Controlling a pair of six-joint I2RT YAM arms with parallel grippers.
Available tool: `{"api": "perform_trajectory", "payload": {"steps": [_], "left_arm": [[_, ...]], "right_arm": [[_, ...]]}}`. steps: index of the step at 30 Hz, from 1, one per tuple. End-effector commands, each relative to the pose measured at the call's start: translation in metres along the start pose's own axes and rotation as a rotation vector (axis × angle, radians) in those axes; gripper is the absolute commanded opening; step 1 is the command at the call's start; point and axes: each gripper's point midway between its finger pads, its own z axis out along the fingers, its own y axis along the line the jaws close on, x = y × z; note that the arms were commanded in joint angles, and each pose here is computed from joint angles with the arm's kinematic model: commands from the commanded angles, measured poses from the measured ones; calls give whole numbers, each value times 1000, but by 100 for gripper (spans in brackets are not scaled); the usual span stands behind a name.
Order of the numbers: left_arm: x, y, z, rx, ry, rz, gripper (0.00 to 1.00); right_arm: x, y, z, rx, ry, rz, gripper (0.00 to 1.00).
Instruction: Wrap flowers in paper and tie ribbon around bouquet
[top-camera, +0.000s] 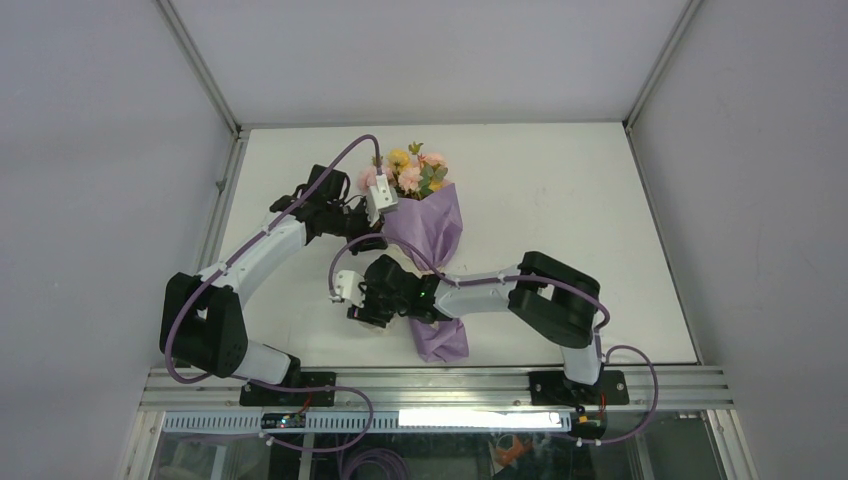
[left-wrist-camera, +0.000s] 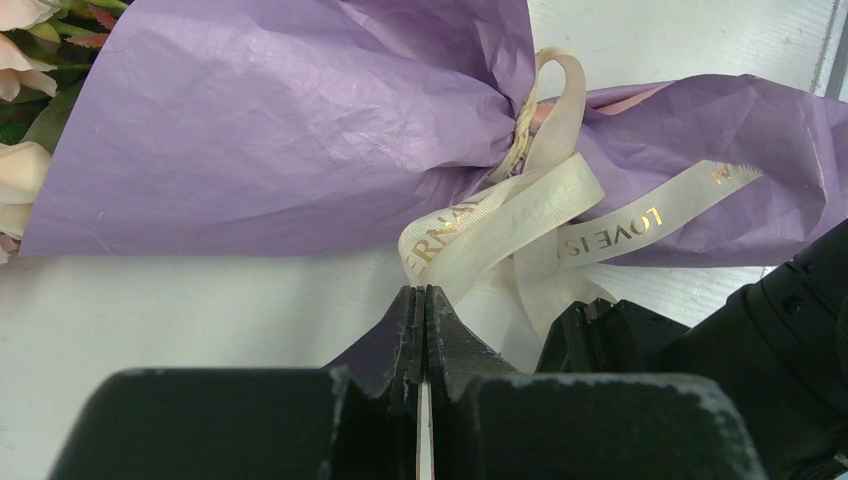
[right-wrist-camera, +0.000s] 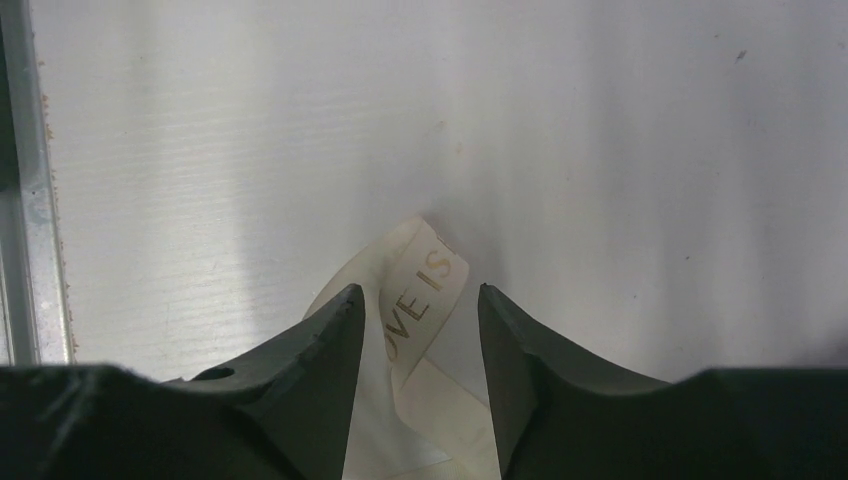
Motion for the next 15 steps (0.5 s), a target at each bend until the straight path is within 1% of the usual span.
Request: {"api": "perform_trajectory", "payload": {"steps": [1,2,3,4,6,9,11,12,15], "left_arm": [[-20,7,-8,-22,-60,64,0],[-21,7,-8,-20,-61,67,0],[-21,7,-8,-20,-62,67,0],[-21,7,-8,-19,-62,69,0],[-23,8,-9,-22,-64,73,0],[-24,8,-11,-26,-58,75,0],[-25,6,-12,-16,-57,74,0],[-26,3,-13,-4,-61,72,0],[-33,-6,-15,36,-85,66,0]], "right_arm": [[-25,-11,-3,70,-95,82,48],[-22,-11,-3,75,-86,86,46],[-17,-11,-4,74,-73,88,40],[-14,-9,-4,72,-63,90,29],[-13,-6,-9,59,-59,93,0],[-37,-11,-40,38,-112,82,0],[-59,-24,-74,59,-157,94,0],[-61,-18,-83,-1,-163,140,0],[-53,-3,-125,-79,-115,224,0]]}}
